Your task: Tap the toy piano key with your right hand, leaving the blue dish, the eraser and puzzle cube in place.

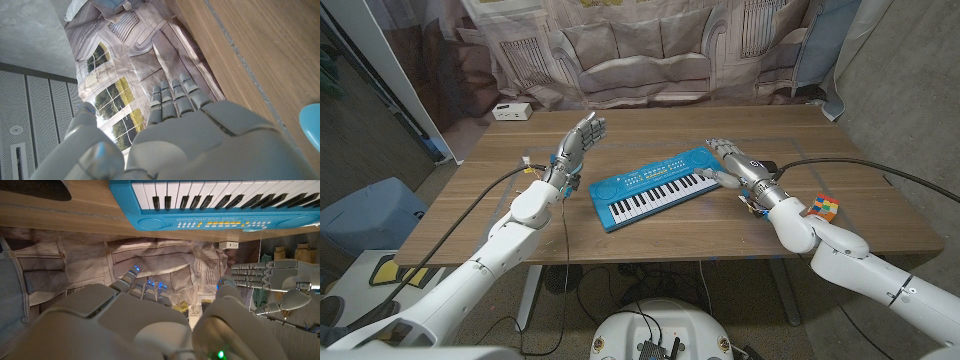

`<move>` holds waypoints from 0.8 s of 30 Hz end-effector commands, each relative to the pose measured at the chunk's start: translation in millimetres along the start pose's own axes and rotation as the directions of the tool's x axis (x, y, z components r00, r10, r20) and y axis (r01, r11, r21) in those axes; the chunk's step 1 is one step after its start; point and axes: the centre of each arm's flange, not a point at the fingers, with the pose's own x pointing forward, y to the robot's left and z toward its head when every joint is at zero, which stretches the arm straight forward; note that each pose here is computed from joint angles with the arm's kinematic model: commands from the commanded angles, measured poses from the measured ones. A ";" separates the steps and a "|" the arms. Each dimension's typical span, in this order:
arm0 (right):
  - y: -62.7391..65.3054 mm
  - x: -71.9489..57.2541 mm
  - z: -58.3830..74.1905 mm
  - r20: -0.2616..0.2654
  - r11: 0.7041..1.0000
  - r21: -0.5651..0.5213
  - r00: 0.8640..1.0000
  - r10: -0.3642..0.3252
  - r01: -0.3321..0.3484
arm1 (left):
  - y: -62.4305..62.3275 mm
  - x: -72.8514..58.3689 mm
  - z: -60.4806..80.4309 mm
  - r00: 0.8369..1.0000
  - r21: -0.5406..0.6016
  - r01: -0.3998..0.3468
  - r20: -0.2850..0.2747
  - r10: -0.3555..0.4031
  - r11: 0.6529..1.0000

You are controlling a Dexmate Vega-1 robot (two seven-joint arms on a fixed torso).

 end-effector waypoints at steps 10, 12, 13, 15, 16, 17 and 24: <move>-21.9 -2.8 -21.9 0.035 0.943 0.311 0.990 -0.136 0.118 | -11.4 16.4 7.4 1.000 0.022 0.018 0.000 -0.018 1.000; -23.3 -4.3 -25.9 0.034 0.926 0.354 0.988 -0.152 0.131 | -12.8 19.1 5.2 1.000 0.019 0.026 -0.003 -0.026 0.999; -23.9 -5.2 -28.1 0.034 0.916 0.376 0.986 -0.164 0.139 | -13.7 20.1 4.5 1.000 0.016 0.024 -0.003 -0.024 1.000; -25.4 -6.6 -32.3 0.029 0.896 0.417 0.983 -0.181 0.153 | -16.0 21.0 4.3 1.000 0.010 0.012 0.001 -0.012 1.000; -26.2 -7.2 -34.3 0.029 0.888 0.434 0.982 -0.185 0.154 | -16.9 21.3 4.6 1.000 0.013 0.008 0.005 -0.008 1.000; -26.7 -7.6 -36.3 0.027 0.879 0.450 0.982 -0.188 0.156 | -17.8 21.5 5.4 1.000 0.016 0.007 0.007 -0.007 1.000; -28.7 -5.6 -45.5 0.037 0.820 0.551 0.978 -0.208 0.154 | -21.9 18.4 11.3 1.000 0.037 0.014 -0.002 -0.014 0.999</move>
